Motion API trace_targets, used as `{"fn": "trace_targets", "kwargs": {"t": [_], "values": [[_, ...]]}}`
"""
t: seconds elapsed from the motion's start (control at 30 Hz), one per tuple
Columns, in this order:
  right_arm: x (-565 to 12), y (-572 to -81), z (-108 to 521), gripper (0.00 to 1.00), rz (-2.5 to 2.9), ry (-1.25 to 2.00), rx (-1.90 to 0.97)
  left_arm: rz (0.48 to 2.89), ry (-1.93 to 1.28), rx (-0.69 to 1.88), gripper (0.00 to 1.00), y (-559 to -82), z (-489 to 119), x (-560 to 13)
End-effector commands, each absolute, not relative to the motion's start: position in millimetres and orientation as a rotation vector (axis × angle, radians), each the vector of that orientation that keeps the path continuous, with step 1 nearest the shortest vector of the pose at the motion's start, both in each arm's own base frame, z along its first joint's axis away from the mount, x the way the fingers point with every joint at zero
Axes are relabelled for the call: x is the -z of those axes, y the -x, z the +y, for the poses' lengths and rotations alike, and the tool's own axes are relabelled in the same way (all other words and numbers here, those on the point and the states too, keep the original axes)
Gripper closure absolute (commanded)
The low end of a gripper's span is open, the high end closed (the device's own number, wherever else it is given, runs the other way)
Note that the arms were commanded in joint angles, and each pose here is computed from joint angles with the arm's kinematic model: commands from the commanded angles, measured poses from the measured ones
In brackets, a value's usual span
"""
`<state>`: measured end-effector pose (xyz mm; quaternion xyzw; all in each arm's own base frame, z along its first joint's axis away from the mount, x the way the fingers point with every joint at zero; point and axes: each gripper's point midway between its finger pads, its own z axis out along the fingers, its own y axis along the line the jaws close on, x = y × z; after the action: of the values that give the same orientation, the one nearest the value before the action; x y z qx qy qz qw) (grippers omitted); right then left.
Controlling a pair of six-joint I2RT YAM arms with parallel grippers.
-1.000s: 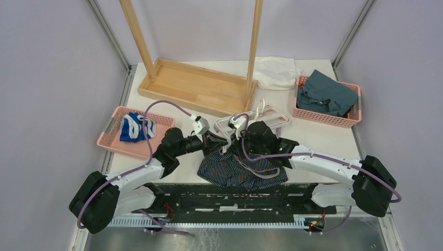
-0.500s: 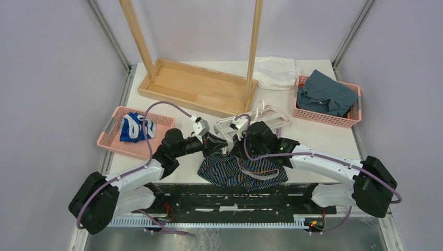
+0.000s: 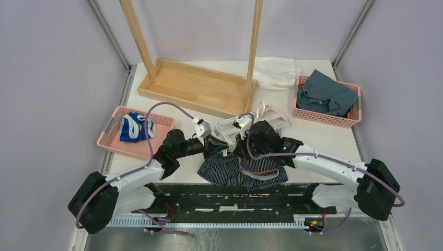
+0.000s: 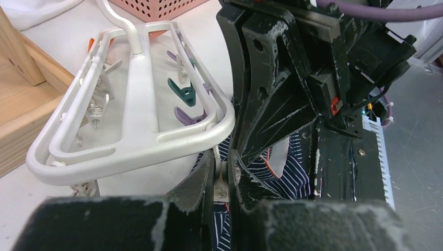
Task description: Clip the underwear to the hanger
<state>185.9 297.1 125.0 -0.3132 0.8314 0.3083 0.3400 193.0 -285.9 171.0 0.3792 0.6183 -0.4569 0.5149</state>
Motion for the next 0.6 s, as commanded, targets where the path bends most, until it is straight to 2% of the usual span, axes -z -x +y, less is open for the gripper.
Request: {"fn": "trace_targets", "kwargs": {"t": [0.0, 0.33, 0.57], "values": [[-150, -190, 299, 0.99, 2.131, 0.771, -0.847, 1.395, -0.98, 1.047, 0.97, -191, -289, -184], [-146, -174, 297, 1.0, 2.193, 0.854, -0.896, 1.399, -0.98, 1.021, 0.97, -192, -288, -183], [-129, -172, 307, 1.0, 2.151, 0.95, -0.935, 1.299, -0.953, 1.072, 0.97, -184, -289, -212]]}}
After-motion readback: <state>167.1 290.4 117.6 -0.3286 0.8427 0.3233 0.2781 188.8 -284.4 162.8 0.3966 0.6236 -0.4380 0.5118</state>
